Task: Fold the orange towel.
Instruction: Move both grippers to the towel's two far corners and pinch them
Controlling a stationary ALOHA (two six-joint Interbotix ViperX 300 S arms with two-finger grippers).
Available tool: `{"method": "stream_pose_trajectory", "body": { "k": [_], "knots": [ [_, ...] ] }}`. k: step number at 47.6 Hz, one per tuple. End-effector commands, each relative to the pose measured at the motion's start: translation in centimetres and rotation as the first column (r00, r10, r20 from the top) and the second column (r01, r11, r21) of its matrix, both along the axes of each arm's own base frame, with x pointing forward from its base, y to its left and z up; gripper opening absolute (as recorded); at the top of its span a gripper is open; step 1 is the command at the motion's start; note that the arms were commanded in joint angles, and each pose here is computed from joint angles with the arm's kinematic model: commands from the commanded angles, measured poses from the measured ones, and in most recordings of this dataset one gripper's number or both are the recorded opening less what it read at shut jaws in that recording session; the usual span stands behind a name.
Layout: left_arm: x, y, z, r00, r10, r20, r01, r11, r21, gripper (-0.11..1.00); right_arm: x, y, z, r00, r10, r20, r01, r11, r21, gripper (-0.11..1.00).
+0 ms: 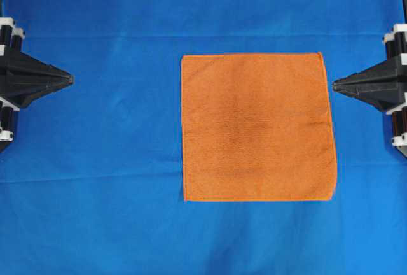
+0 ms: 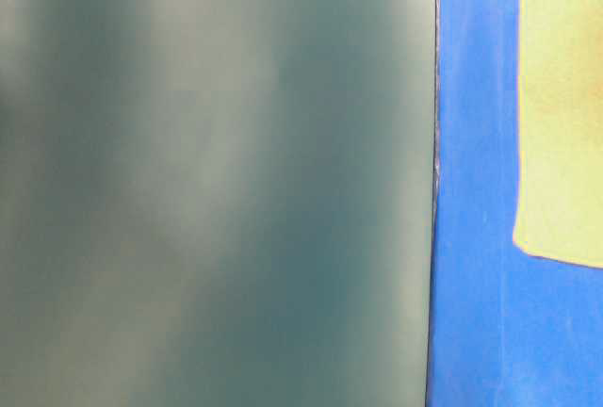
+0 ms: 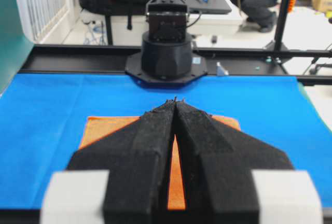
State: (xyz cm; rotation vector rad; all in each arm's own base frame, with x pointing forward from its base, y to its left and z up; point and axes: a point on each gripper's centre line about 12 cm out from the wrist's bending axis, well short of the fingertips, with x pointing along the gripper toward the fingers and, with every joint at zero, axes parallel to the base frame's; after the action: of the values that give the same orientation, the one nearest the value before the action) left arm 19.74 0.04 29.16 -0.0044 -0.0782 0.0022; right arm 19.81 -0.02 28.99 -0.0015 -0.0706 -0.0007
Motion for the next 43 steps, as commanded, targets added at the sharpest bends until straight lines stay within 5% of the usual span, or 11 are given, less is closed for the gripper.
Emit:
{"method": "stream_pose_trajectory", "body": {
  "k": [1, 14, 30, 37, 43],
  "knots": [
    [1.3, 0.1, 0.5, 1.000, 0.006, -0.015, -0.006, 1.000, -0.004, 0.00, 0.3, -0.2, 1.3, 0.999, -0.009, 0.032, 0.009, 1.000, 0.008, 0.00],
    [5.8, 1.6, -0.3, 0.994, 0.067, -0.086, -0.067, 0.998, -0.003, 0.00, 0.1, -3.2, -0.4, 0.975, -0.155, -0.159, 0.167, 0.984, 0.068, 0.00],
    [12.4, 6.4, -4.4, 0.946, 0.191, -0.262, -0.210, 0.977, -0.046, 0.04, -0.5, -7.6, -4.8, 0.856, -0.330, -0.398, 0.389, 0.919, 0.073, 0.01],
    [14.7, 7.6, -7.5, 0.914, 0.203, -0.353, -0.242, 0.968, -0.071, 0.37, -0.5, -9.6, -8.6, 0.760, -0.368, -0.536, 0.487, 0.868, 0.094, 0.06],
    [16.2, 8.5, -10.2, 0.883, 0.210, -0.420, -0.262, 0.962, -0.070, 0.74, -0.3, -10.6, -11.6, 0.684, -0.364, -0.632, 0.528, 0.845, 0.085, 0.42]
  ]
}}
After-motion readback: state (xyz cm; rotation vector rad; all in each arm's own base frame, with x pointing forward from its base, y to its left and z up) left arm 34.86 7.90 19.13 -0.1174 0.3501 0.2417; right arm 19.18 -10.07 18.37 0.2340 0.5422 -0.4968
